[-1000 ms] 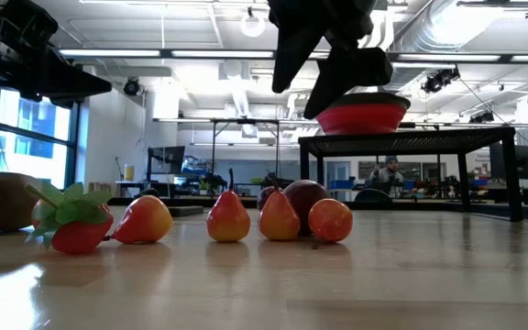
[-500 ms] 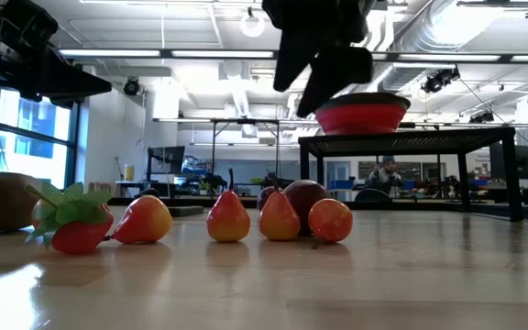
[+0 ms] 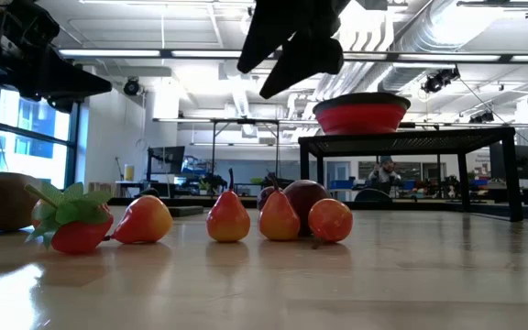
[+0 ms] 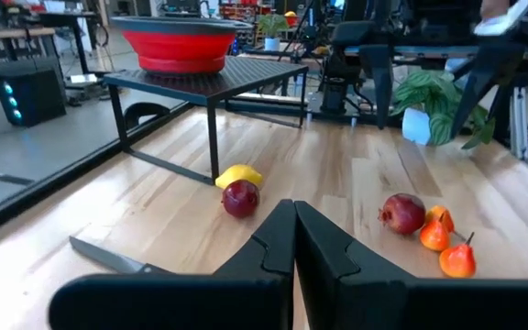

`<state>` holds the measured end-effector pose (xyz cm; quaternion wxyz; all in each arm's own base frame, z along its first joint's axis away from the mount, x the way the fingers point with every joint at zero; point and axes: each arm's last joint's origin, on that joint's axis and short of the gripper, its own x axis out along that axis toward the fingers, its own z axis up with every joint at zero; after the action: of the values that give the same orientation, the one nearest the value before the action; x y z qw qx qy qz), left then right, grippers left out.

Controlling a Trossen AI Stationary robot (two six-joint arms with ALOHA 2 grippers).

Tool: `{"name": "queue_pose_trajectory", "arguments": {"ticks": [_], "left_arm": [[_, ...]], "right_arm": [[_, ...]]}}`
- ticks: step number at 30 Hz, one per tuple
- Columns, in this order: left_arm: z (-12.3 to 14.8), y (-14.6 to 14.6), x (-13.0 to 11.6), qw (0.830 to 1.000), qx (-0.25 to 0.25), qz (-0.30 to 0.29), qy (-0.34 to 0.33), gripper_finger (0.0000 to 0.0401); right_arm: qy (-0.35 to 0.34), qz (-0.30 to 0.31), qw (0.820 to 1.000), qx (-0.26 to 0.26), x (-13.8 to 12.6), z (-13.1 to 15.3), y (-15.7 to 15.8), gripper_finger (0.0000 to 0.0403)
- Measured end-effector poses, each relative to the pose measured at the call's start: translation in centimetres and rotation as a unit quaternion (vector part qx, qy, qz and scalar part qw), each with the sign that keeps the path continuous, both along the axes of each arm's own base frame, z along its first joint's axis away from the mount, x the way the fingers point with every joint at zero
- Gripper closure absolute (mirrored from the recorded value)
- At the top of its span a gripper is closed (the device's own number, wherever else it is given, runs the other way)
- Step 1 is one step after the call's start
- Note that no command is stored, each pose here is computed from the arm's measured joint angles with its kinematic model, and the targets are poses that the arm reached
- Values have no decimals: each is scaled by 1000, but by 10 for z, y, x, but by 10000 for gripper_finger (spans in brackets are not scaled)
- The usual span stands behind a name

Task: Pick & Place Fruit
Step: Put the red pomegranate into the red strainer bowl on the shelf

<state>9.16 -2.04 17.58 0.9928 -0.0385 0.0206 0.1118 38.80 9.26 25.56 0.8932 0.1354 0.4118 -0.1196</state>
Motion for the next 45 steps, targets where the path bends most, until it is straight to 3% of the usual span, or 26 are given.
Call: {"name": "queue_pose_trajectory", "arguments": {"ticks": [8,22,31,45], "left_arm": [[0,0,0,1000,-2,0,-2,401],[0,0,0,1000,4,0,4,401],[0,0,0,1000,6,0,5,401],[-1,0,0,1000,2,0,5,401]], "right_arm": [[-2,1,1000,4,-1,0,4,127],[-13,-77,995,67,-1,0,4,128],[-32,-108,993,25,0,1,0,128],[-31,-111,993,27,1,1,-4,128]]}}
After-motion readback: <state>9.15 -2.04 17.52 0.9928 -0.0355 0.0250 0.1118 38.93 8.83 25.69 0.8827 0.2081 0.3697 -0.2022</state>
